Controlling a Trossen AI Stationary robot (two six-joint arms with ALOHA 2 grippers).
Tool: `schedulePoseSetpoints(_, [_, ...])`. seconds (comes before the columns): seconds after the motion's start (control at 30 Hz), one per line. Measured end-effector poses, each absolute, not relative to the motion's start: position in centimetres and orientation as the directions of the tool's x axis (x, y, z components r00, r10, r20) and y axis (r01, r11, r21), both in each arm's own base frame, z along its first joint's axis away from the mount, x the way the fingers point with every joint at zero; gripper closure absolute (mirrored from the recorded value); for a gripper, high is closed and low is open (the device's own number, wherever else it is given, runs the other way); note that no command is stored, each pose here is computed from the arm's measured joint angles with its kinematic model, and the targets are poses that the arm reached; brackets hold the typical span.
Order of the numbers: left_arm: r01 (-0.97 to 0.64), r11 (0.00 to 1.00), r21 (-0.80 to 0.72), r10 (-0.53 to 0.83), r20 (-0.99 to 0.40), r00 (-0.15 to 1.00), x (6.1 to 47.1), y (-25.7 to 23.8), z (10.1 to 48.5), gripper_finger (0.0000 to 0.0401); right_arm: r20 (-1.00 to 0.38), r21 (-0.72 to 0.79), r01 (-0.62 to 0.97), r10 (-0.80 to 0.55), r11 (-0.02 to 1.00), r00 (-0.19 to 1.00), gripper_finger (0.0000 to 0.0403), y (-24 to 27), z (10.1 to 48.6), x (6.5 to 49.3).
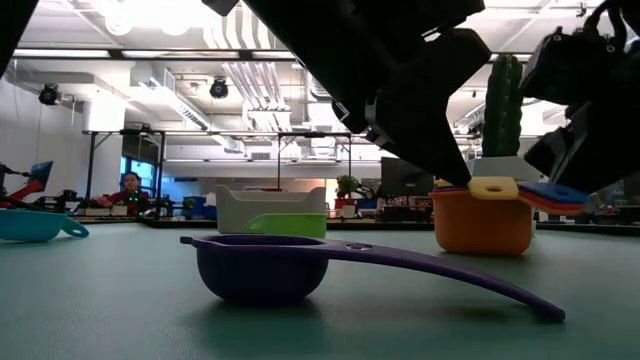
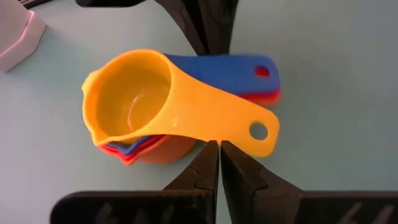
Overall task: Nest measuring cups in basket
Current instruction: Stack the yellow measuring cup on top of the blue measuring cup
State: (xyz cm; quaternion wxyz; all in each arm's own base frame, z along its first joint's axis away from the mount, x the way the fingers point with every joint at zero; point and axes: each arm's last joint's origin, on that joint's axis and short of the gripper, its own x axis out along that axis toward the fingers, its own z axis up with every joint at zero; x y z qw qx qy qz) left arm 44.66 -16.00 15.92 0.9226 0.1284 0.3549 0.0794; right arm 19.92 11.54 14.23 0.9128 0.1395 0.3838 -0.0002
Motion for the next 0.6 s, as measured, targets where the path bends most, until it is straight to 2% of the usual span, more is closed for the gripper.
schedulePoseSetpoints(0.33, [-0.05, 0.954, 0.297, 0.237, -0.636, 0.734, 44.5, -16.2, 16.0, 0.0401, -0.738, 0.215, 0.113, 0.085, 0.97, 0.67, 0.0394, 12.0, 14.4, 20.6])
schedulePoseSetpoints(0.6, [-0.005, 0.929, 0.37, 0.284, -0.705, 0.649, 43.5, -16.1, 15.5, 0.0401, -0.735, 0.218, 0.113, 0.087, 0.969, 0.673, 0.0394, 11.9, 14.5, 20.5])
